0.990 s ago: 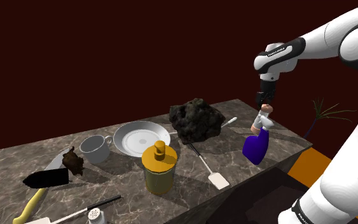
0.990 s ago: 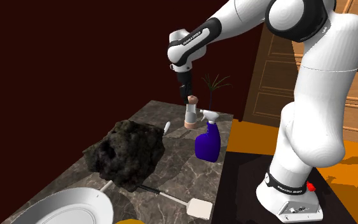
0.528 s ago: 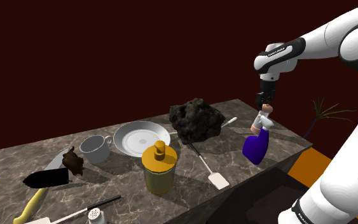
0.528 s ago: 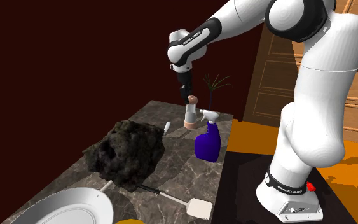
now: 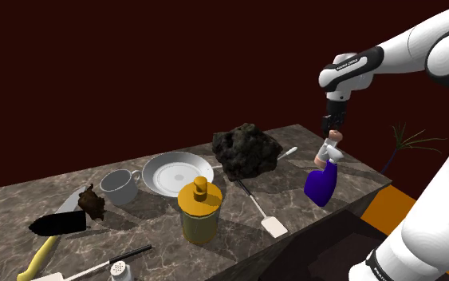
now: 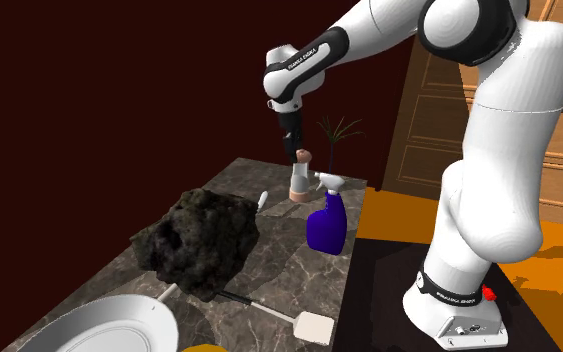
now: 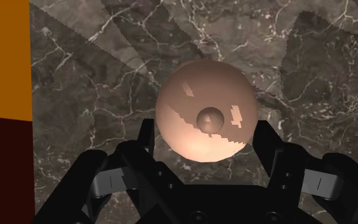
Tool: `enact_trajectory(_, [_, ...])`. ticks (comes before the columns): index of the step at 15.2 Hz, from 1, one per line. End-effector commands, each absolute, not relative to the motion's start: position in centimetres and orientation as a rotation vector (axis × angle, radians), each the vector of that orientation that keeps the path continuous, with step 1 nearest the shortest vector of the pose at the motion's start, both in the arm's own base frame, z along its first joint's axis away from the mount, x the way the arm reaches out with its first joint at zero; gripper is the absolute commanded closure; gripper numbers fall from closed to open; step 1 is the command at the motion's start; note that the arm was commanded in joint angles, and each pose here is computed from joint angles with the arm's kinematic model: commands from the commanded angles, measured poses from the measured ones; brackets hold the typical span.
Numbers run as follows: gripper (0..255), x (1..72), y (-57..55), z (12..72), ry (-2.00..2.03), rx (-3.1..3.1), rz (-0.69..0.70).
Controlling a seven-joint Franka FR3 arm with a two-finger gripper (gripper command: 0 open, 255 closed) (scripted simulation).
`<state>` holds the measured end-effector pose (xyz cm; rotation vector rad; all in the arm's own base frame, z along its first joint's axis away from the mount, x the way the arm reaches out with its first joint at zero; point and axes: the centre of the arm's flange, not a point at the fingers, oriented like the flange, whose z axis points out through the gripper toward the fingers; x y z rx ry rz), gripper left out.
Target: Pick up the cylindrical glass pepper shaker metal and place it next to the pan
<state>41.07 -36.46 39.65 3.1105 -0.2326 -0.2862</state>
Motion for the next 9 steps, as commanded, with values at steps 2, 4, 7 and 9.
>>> enact_trajectory(2, [255,41.1,-36.4,40.9,-0.233,3.111,-0.287])
enact_trajectory(4, [255,41.1,-36.4,42.0,-0.233,3.111,-0.287])
enact_trajectory(7, [255,41.1,-36.4,43.6,-0.233,3.111,-0.287])
enact_trajectory(9, [255,41.1,-36.4,44.6,-0.233,3.111,-0.287])
